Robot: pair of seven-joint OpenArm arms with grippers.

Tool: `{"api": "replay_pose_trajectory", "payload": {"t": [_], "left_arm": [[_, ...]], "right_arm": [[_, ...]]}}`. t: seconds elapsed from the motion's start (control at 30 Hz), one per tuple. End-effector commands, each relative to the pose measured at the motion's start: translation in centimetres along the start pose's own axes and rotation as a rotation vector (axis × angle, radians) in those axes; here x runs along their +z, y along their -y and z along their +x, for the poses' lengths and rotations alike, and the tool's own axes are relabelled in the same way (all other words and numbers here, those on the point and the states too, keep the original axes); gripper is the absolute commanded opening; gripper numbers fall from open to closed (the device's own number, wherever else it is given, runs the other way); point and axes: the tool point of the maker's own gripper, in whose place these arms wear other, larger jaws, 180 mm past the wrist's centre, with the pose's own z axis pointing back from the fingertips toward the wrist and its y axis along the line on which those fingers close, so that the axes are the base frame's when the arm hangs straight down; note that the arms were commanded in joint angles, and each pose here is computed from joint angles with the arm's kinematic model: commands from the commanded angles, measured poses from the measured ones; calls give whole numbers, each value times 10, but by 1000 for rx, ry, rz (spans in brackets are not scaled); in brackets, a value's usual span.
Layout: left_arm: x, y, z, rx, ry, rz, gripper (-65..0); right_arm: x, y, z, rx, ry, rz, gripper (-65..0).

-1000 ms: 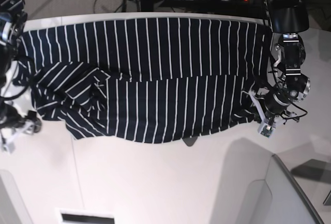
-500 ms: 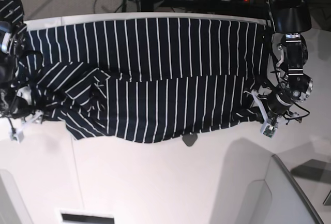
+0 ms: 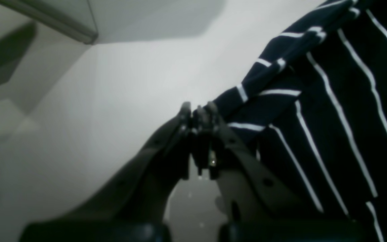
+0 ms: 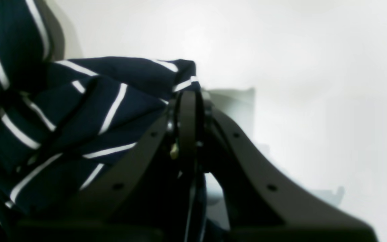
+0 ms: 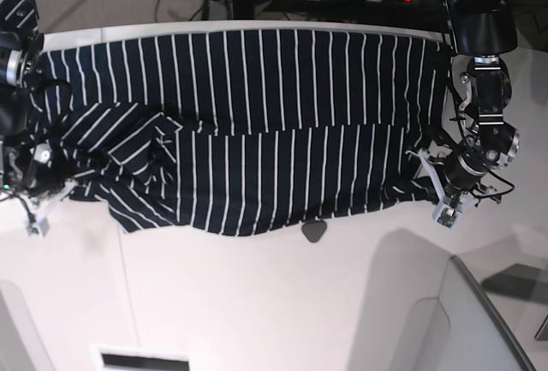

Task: Layout the t-shirt on the table in an organized manner, then fold the t-shirt properly
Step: 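Hold both side edges and stretch the shirt apart with both grippers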

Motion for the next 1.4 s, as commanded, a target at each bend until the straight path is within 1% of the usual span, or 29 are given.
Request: {"api": "replay_pose_trajectory", "payload": {"t": [0.0,0.07,0.33,0.5,0.63,0.7,0.93,1.1,1.2,1.3,1.37], "left_arm": [[4,-16,14,-2,42,34,-650],[4,-16,14,-2,42,34,-650],[4,-19,22,5,61,40,-650],[5,-27,35,11,88,56,-650],[10,-47,39,73,115,104,-650],[11,-57,51,103,144,127,-650],[12,-64,56,114,156,138,-650],[13,-64,54,115,156,141,-650],[13,-63,51,115,148,139,-650],[13,-58,39,113,122,130,-650],[13,-53,32,112,109,121,-650]], "right_arm": [[7,6,25,9,43,-10,-624],[10,6,35,20,65,-10,-627],[34,8,88,85,204,-44,-627],[44,12,103,102,247,-59,-627],[52,8,118,125,293,-64,-627],[56,7,124,131,313,-67,-627],[58,7,125,125,322,-67,-627],[54,7,115,125,362,-61,-627],[49,8,98,123,333,-61,-629],[45,9,86,122,312,-60,-630],[43,9,80,119,303,-57,-650]]}}
